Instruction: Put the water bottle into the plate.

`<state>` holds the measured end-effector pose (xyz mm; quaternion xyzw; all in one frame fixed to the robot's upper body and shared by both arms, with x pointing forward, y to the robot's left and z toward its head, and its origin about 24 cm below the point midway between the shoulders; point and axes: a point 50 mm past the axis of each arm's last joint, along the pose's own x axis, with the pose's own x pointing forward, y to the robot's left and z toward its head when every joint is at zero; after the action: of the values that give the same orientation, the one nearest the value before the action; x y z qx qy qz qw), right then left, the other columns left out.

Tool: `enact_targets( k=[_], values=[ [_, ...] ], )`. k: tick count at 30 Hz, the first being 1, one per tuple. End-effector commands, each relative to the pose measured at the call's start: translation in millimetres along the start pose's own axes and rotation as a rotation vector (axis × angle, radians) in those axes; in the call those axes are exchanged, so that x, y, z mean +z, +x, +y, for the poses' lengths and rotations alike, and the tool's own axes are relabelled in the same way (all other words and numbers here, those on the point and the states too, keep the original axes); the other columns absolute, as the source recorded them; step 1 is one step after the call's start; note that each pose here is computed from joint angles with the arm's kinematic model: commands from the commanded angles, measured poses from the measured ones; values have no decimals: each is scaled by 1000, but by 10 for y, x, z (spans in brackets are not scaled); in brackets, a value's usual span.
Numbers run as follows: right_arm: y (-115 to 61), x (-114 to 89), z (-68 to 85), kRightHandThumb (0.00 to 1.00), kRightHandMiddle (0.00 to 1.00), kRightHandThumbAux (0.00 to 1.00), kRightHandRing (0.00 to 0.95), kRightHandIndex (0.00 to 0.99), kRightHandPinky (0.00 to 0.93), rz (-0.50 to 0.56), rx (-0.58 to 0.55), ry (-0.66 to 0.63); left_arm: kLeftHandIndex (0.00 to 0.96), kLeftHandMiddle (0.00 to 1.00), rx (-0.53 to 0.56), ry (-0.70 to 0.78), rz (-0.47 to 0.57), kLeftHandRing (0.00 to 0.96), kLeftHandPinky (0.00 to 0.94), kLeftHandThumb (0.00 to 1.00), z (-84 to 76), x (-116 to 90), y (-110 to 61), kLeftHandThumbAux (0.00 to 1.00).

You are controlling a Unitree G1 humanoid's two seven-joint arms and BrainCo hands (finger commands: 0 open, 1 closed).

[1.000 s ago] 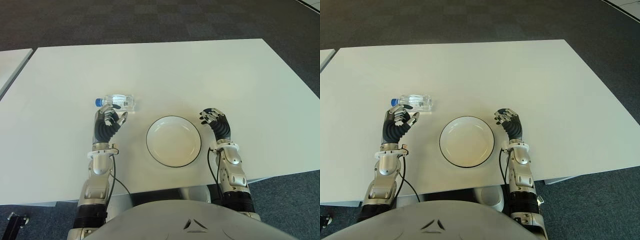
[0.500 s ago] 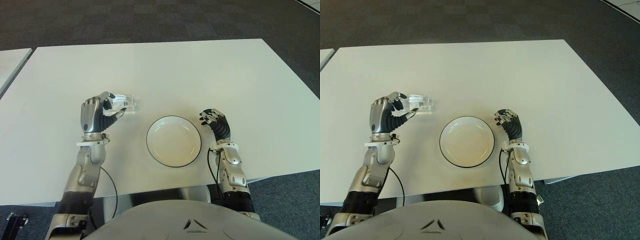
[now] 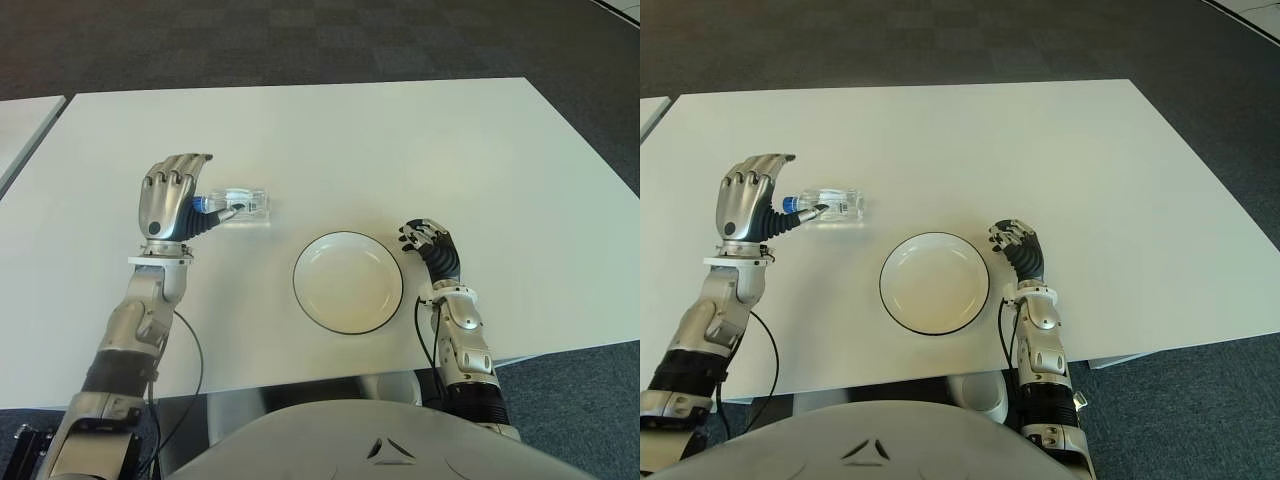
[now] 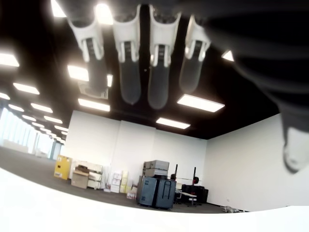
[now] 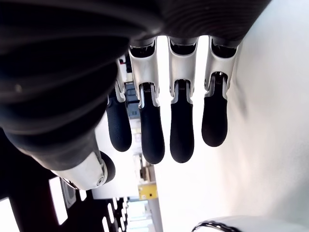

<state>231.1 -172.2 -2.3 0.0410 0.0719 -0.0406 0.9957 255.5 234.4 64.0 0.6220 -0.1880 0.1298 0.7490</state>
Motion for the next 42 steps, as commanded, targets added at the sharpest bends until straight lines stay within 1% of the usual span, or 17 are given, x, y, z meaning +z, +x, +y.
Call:
enact_targets(
  k=[1, 7, 10, 15, 22, 24, 30, 35, 42],
  values=[
    [-10, -26, 1, 705, 491, 737, 497, 428, 525, 12, -6, 7, 17, 12, -25, 50, -48, 9, 8, 596, -113, -24, 113, 329],
    [-14, -28, -4, 704, 490, 737, 498, 428, 532, 12, -10, 4, 1, 1, -46, 94, -85, 0, 0, 577, -194, -79, 152, 246],
    [-15, -28, -5, 703, 491, 737, 499, 428, 534, 10, -10, 1, 0, 0, -104, 136, -126, 0, 0, 565, -264, -116, 179, 207],
    [-14, -30, -10, 703, 493, 737, 502, 428, 537, 7, -10, 1, 0, 0, -150, 165, -177, 0, 0, 545, -313, -121, 216, 158],
    [-14, -30, -16, 703, 492, 737, 502, 427, 533, 4, -12, 3, 0, 0, -256, 171, -264, 0, 0, 532, -361, -86, 265, 139],
    [-16, -29, -17, 703, 492, 737, 500, 427, 533, 5, -14, 1, 0, 0, -297, 161, -276, 0, 0, 528, -385, -77, 276, 137],
    [-18, -27, -19, 704, 493, 737, 498, 428, 535, 6, -19, -2, 0, 0, -374, 148, -298, 0, 0, 519, -443, -72, 270, 134],
    [-19, -25, -29, 704, 491, 737, 494, 428, 525, 9, -20, 3, 0, 0, -470, 149, -326, 0, 0, 509, -537, -55, 265, 134],
    [-19, -24, -33, 703, 487, 738, 491, 428, 527, 15, -25, 3, 0, 0, -557, 157, -332, 0, 0, 512, -695, -50, 225, 144]
  ],
)
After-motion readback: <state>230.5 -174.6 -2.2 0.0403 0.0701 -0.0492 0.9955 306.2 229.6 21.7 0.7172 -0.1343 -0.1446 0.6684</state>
